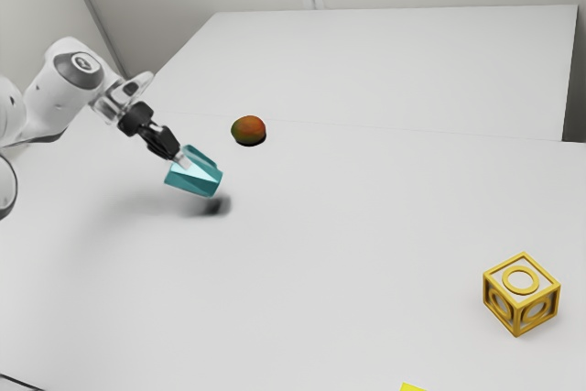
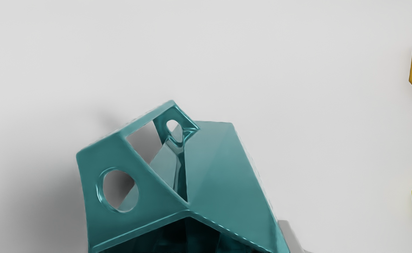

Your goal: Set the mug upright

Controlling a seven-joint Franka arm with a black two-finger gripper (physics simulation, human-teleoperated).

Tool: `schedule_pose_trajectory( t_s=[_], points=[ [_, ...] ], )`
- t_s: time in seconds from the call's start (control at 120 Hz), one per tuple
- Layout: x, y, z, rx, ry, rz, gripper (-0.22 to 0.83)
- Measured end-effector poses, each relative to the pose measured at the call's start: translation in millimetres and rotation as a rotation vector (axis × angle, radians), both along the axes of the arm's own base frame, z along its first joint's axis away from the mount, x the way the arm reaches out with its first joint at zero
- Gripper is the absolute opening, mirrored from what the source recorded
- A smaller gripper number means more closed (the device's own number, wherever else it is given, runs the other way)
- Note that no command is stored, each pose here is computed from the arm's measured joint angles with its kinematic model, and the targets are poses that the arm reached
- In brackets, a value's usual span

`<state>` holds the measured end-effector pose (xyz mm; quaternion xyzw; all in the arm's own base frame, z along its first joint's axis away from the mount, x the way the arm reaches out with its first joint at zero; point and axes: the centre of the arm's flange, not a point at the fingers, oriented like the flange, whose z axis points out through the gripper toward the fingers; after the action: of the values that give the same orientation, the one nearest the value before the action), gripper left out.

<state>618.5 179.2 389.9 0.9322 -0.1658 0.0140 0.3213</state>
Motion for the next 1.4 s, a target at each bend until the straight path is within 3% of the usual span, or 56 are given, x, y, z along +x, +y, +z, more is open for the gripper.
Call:
schedule_pose_trajectory(
  t_s=[0.3,0.592,0.942,1.183,1.4],
  points=[
    [-22,-119,47,0.374,0.007,-0.149,-0.17],
    [-52,-191,41,0.569,-0.007,-0.155,-0.17],
    [-64,-221,13,0.647,0.013,-0.062,-0.17],
    [-61,-226,-4,0.667,0.028,-0.004,-0.17],
    [-51,-227,-18,0.658,0.096,0.038,-0.17]
  ],
)
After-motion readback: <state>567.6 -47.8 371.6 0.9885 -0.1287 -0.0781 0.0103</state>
